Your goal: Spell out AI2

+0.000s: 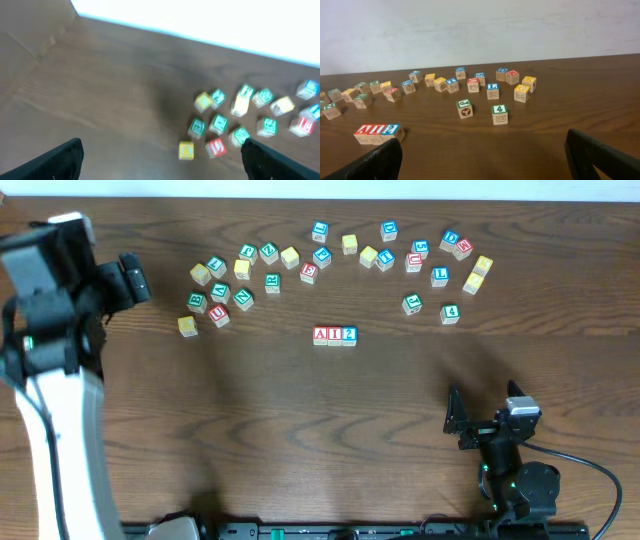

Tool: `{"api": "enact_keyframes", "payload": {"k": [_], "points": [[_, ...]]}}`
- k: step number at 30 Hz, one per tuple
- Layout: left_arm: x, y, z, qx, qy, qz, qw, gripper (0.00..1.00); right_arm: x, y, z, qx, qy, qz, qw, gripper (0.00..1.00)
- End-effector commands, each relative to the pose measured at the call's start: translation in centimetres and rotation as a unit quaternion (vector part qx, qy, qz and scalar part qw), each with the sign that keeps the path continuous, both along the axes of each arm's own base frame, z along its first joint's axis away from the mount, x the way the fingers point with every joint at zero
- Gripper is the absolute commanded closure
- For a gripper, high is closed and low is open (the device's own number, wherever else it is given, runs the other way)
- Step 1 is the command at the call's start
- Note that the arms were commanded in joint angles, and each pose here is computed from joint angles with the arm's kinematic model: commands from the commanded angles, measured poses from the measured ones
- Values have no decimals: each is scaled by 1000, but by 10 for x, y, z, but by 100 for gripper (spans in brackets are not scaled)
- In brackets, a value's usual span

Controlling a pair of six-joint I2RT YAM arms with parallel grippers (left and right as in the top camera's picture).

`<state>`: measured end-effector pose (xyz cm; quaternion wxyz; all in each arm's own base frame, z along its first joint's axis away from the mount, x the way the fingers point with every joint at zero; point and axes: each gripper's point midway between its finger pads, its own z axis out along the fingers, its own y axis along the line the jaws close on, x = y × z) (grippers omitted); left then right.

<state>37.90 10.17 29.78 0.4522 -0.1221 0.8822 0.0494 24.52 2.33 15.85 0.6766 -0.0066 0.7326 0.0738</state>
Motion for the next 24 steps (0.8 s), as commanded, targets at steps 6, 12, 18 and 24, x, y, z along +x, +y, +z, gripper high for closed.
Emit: {"api": "enact_keyframes", "payload": {"k": [6, 12, 18, 24], "points": [[-56, -22, -19, 27, -114, -6, 993, 1, 0, 3, -1, -7, -3, 7, 1000, 1], [-93, -37, -50, 43, -199, -18, 979, 1, 0, 3, -1, -7, -3, 7, 1000, 1], [-115, -53, -80, 76, -244, -47, 966, 1, 0, 3, -1, -7, -3, 6, 1000, 1], [-126, -63, -113, 116, -243, -77, 960, 1, 0, 3, -1, -7, -3, 7, 1000, 1]]}}
